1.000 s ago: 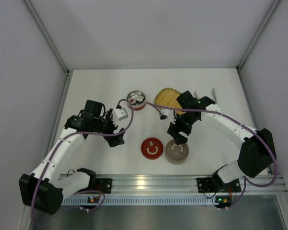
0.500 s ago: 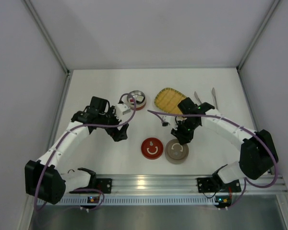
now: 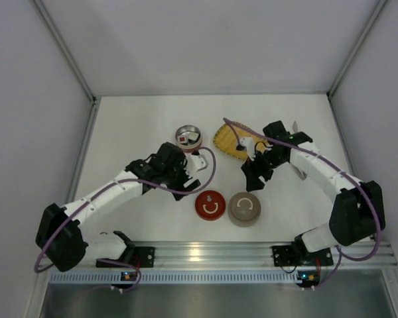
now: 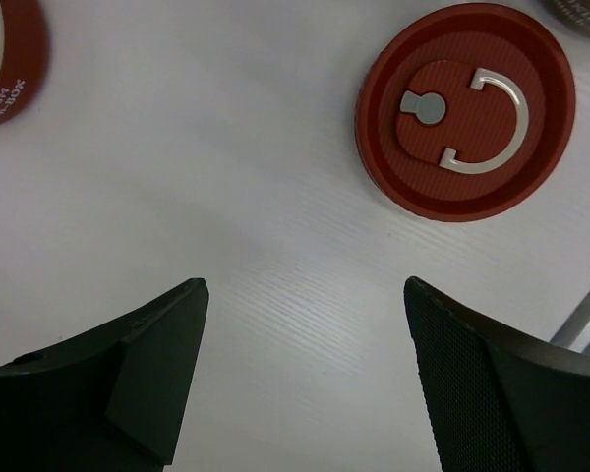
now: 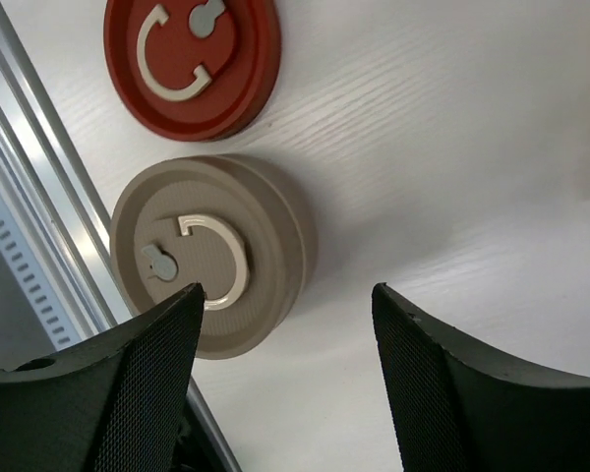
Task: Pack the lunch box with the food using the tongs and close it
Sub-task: Pick up the box lid from the center of the board.
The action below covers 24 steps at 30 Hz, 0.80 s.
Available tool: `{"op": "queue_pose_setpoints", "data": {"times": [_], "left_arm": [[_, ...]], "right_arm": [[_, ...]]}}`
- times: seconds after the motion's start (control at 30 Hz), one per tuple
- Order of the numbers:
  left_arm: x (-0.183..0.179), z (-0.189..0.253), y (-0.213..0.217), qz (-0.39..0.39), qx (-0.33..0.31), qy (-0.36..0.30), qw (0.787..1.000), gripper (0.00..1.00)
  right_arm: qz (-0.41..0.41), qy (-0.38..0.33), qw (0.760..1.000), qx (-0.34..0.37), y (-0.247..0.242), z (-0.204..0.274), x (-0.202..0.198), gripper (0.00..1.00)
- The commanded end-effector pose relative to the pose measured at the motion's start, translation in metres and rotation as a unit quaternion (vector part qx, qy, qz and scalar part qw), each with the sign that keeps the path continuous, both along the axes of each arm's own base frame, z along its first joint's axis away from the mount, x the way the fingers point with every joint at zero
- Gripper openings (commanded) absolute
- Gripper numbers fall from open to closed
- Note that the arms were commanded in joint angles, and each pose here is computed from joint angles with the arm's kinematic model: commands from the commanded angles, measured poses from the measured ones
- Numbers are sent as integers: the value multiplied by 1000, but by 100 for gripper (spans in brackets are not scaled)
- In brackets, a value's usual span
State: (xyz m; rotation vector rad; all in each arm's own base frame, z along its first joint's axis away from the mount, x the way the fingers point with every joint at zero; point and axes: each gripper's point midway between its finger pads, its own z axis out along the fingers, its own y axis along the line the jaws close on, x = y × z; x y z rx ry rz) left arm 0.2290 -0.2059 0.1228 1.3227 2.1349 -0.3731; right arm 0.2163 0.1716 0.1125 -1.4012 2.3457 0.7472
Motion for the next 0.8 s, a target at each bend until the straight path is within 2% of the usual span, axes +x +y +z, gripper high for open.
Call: {"op": "queue_pose_setpoints", "data": {"times": [0.0,0.13,0.3,0.4,0.5,0.63,0.77], "left_arm": [[28,8,-5,38,36,-90,995,86],[21,-1,-33,6,68,-122,990,82],[13,-1,-41,-28,116,-157,980,80],[8,31,-40,-52,80,-193,977,82],[-3,45,-45,-69,49,-179,980,84],[-17,38,-44,-104,39,-170,979,83],[-32,39,-54,-143,14,-206,968,84]], "right_arm": [[-41,1,996,81,12,32,24,69],[-59,23,994,84,18,28,37,68],[-71,65,991,97,30,17,46,66],[-66,71,990,104,37,11,52,66],[-46,73,991,101,50,6,56,66],[-1,79,993,88,82,-2,48,64],[19,80,994,70,104,-12,52,61]]}}
